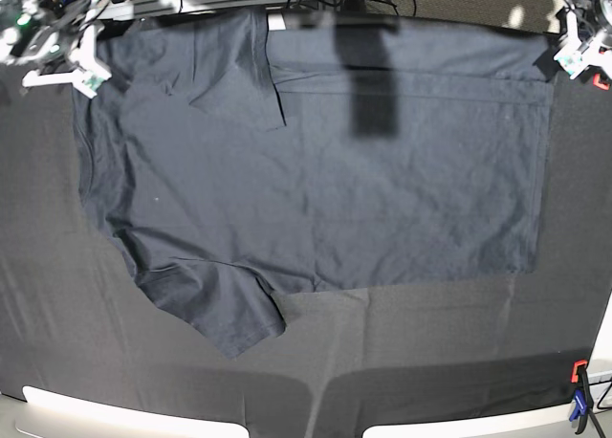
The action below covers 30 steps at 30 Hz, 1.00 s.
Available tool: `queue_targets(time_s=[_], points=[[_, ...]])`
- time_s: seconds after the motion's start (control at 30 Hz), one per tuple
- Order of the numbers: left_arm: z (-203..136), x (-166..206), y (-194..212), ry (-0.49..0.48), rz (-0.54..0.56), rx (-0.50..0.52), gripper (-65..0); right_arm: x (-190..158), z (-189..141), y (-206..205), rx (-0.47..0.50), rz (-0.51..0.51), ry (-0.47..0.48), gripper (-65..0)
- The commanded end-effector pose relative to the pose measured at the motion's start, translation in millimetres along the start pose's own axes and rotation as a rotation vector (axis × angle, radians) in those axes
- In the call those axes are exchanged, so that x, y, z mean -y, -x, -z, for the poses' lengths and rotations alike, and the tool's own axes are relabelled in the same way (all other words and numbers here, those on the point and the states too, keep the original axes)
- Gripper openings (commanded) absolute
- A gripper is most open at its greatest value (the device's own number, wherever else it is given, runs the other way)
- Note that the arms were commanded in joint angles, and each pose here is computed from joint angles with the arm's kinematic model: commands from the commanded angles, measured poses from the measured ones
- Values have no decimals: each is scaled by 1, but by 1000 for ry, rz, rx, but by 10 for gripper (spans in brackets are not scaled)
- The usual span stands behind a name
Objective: Layout the t-shirt on the table in an organized manner, then fold the t-shirt properly
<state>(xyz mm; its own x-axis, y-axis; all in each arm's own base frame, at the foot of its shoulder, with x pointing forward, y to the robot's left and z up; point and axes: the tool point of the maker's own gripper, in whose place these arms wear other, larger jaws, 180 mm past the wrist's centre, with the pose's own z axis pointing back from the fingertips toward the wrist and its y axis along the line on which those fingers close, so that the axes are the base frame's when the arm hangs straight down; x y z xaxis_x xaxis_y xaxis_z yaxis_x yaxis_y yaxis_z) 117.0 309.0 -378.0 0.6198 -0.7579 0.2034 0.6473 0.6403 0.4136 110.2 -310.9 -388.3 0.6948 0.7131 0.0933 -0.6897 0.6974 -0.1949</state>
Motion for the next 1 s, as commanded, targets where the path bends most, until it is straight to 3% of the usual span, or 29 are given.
queue_targets(time_s=[0.0,0.17,0.27,0.43,0.63,0.77,0.97], points=[[-3,-9,2,-25,18,-18,-383,10,-11,-12,44,-17,16,-462],[-4,-11,-2,-32,20,-12,-383,39,-47,-49,243,55,76,-462],[-7,-21,-23,-62,-20,97,-383,65,-63,-68,360,119,152,-462],[-14,-61,-71,-131,-210,323,-383,97,-65,-80,432,207,211,-460],[-5,-117,-120,-196,-482,536,-383,139,-62,-104,613,422,213,-341],[20,-149,-140,-183,-677,632,-383,165,-74,-133,765,520,208,-340],[57,-193,-162,-123,-873,651,-383,176,-78,-150,763,554,196,-340]])
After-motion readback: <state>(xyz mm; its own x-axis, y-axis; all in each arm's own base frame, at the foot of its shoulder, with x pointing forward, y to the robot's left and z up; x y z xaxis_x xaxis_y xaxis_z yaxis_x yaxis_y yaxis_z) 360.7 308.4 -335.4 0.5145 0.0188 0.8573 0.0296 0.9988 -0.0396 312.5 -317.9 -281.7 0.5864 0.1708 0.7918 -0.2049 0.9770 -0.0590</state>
